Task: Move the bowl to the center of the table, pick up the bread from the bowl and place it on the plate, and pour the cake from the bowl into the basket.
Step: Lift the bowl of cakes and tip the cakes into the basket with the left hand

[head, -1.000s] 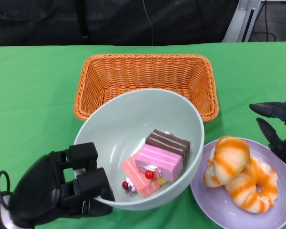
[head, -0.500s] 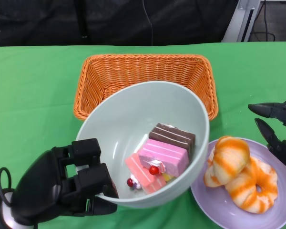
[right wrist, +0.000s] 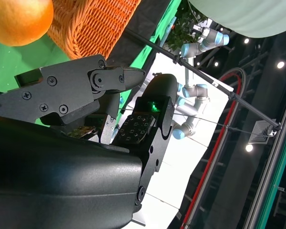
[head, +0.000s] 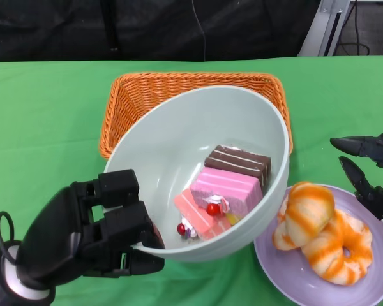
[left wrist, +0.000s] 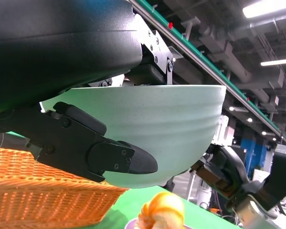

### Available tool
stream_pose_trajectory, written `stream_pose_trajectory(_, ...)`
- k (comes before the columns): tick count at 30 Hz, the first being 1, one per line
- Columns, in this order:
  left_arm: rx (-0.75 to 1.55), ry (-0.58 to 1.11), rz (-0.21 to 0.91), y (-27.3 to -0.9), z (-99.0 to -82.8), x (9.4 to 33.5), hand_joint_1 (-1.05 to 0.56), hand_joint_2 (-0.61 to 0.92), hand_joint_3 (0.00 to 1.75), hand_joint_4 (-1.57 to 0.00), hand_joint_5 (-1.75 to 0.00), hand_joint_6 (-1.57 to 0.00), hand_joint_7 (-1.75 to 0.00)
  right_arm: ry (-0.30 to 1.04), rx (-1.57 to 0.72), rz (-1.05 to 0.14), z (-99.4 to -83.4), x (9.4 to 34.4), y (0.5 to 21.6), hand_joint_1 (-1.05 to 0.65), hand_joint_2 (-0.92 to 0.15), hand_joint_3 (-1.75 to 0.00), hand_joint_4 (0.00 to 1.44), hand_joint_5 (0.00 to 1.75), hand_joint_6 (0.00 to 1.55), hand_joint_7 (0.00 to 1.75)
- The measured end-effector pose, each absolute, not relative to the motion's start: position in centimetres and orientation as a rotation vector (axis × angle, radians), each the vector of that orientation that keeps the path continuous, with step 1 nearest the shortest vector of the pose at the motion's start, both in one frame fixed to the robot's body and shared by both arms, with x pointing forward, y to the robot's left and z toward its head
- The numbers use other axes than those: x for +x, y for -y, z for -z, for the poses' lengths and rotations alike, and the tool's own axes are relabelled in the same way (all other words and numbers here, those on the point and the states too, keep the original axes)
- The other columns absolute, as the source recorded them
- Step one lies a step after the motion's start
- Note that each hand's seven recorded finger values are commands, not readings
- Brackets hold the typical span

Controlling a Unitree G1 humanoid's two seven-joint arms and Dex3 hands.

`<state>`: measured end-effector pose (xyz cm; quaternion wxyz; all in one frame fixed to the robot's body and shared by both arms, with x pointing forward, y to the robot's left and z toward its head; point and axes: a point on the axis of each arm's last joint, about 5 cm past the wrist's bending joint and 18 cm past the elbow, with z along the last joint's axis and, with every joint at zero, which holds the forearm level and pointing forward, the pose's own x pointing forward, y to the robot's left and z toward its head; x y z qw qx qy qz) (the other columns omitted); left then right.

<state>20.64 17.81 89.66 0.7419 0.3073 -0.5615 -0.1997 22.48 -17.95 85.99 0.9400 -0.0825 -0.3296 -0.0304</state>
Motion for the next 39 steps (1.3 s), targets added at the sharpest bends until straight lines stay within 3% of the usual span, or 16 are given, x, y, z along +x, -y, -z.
stream_pose_trajectory(10,0.619,1.204,0.392,-17.0,-91.0,21.3,-0.22,0.82,0.54,-0.78,-1.75,-0.62,-1.72,0.674,-0.170,0.049,-86.0,22.5,17.9,-0.22,-0.92,-0.26,0.80,0.89,0.95,0.31)
stream_pose_trajectory(12,0.622,1.200,0.380,-16.7,-91.2,21.5,-0.20,0.71,0.69,-0.79,-1.75,-0.64,-1.67,0.674,-0.171,0.041,-86.0,22.5,17.8,-0.24,-0.92,-0.24,0.81,0.89,0.96,0.31)
stream_pose_trajectory(15,0.610,1.201,0.361,-16.3,-91.6,21.8,-0.18,0.66,0.75,-0.79,-1.75,-0.65,-1.66,0.674,-0.172,0.036,-86.0,22.5,17.8,-0.25,-0.92,-0.23,0.81,0.88,0.96,0.32)
stream_pose_trajectory(24,0.576,1.217,0.311,-15.5,-92.5,22.6,-0.18,0.68,0.71,-0.78,-1.75,-0.62,-1.63,0.669,-0.186,-0.019,-85.7,22.1,17.4,-0.28,-0.92,-0.25,0.81,0.87,0.97,0.33)
stream_pose_trajectory(33,0.590,1.224,0.276,-15.2,-93.1,23.9,-0.20,0.72,0.80,-0.78,-1.75,-0.62,-1.58,0.660,-0.199,-0.050,-85.4,21.7,17.3,-0.28,-0.92,-0.24,0.81,0.87,0.96,0.34)
stream_pose_trajectory(36,0.593,1.225,0.279,-15.1,-93.2,24.2,-0.17,0.66,0.96,-0.79,-1.75,-0.65,-1.56,0.661,-0.198,-0.057,-85.4,21.7,17.1,-0.28,-0.92,-0.24,0.82,0.88,0.96,0.35)
stream_pose_trajectory(39,0.591,1.217,0.279,-15.0,-93.2,24.4,-0.16,0.63,1.00,-0.79,-1.75,-0.66,-1.56,0.666,-0.197,-0.062,-85.4,21.7,17.0,-0.29,-0.92,-0.25,0.81,0.88,0.96,0.36)
